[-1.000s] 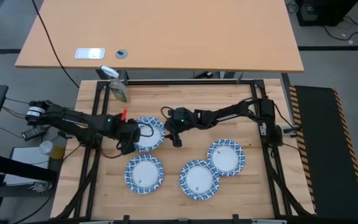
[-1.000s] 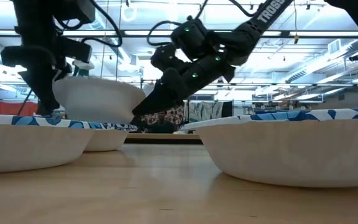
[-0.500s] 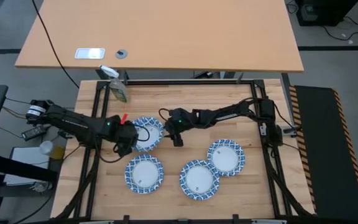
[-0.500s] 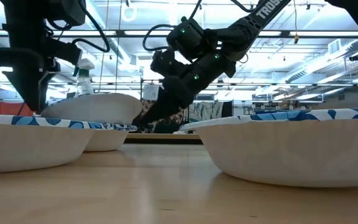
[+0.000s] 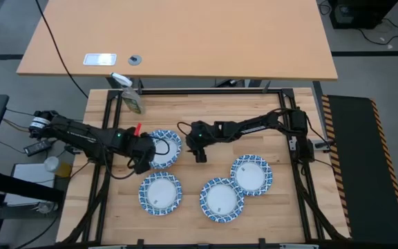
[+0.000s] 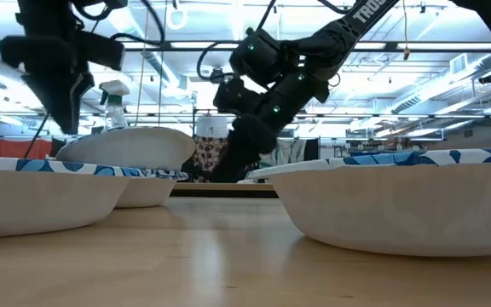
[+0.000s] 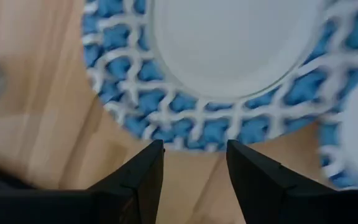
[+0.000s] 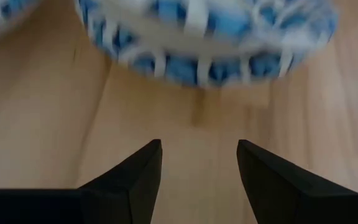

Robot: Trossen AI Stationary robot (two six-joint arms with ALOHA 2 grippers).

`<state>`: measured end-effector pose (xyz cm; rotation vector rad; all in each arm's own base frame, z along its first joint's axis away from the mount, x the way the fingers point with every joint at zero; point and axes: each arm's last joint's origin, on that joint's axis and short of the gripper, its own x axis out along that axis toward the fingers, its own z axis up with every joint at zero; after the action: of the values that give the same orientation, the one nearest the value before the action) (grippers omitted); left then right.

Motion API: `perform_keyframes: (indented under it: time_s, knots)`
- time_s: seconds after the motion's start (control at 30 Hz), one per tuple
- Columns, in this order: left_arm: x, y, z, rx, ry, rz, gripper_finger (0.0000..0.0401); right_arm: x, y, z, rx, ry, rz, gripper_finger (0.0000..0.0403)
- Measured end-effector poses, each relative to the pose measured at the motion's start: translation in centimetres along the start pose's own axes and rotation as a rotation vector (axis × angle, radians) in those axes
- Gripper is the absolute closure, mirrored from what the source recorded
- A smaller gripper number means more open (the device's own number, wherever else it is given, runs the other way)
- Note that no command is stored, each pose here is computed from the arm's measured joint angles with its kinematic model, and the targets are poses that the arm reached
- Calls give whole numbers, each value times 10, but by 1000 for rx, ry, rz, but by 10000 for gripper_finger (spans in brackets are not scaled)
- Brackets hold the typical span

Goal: Nest bowls inside each other
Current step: Stack the white bowl on top of the other white bowl

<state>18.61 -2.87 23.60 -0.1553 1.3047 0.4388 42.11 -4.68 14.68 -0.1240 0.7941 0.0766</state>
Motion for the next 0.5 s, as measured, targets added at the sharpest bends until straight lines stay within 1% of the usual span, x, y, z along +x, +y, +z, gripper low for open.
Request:
perform_keyframes:
  time_s: [0.1, 0.17, 0.27, 0.4, 0.5]
  knots:
    - [0, -7, 10, -22, -76, -94, 223, -3, 1, -5, 12, 62, 14, 186]
    - [4, -13, 16, -27, -98, -120, 223, -5, 2, -9, 24, 112, 24, 186]
    - [11, -17, 23, -30, -71, -104, 223, -3, 0, -17, 56, 112, 18, 186]
    - [6, -25, 47, -15, -75, -90, 223, 0, -3, -28, 80, 87, 4, 186]
    - [-2, -35, 68, 16, -95, -93, 223, -2, -3, -30, 92, 77, -16, 186]
